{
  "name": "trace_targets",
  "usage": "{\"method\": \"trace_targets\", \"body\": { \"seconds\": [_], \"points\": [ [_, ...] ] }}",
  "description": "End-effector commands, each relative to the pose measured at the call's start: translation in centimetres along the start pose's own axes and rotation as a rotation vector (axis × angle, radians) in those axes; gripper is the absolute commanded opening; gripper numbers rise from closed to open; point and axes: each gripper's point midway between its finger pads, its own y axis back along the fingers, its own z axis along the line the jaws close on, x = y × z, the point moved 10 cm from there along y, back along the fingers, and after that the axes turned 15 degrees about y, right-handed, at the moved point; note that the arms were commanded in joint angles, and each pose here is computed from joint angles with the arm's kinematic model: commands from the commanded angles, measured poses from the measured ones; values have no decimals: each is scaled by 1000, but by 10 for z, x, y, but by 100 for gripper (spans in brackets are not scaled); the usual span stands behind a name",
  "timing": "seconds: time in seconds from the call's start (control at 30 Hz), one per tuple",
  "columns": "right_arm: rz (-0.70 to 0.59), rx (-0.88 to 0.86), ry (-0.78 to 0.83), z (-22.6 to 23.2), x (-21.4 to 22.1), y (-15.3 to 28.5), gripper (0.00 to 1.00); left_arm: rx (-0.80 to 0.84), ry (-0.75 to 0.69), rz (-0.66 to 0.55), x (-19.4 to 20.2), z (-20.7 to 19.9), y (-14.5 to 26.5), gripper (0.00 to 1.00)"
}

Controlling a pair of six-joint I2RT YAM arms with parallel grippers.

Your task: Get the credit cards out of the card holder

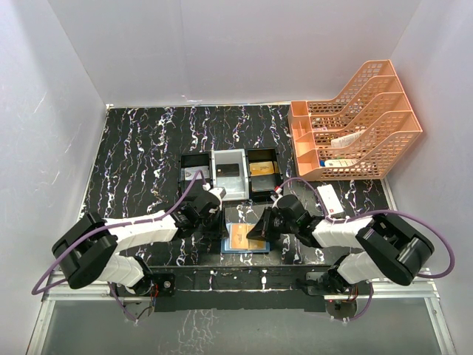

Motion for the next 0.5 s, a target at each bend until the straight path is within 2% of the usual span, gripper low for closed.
{"method": "trace_targets", "body": {
  "seconds": [0.0,0.37,0.47],
  "points": [
    [-31,-31,22,2,-3,6,0,-71,-18,31,7,12,-1,12],
    [-10,-50,41,-5,-4,12,0,-61,-21,15,5,11,-1,13],
    [-14,-44,36,-6,-4,12,0,-23,-17,-19,0,2,7,17]
  ]
}}
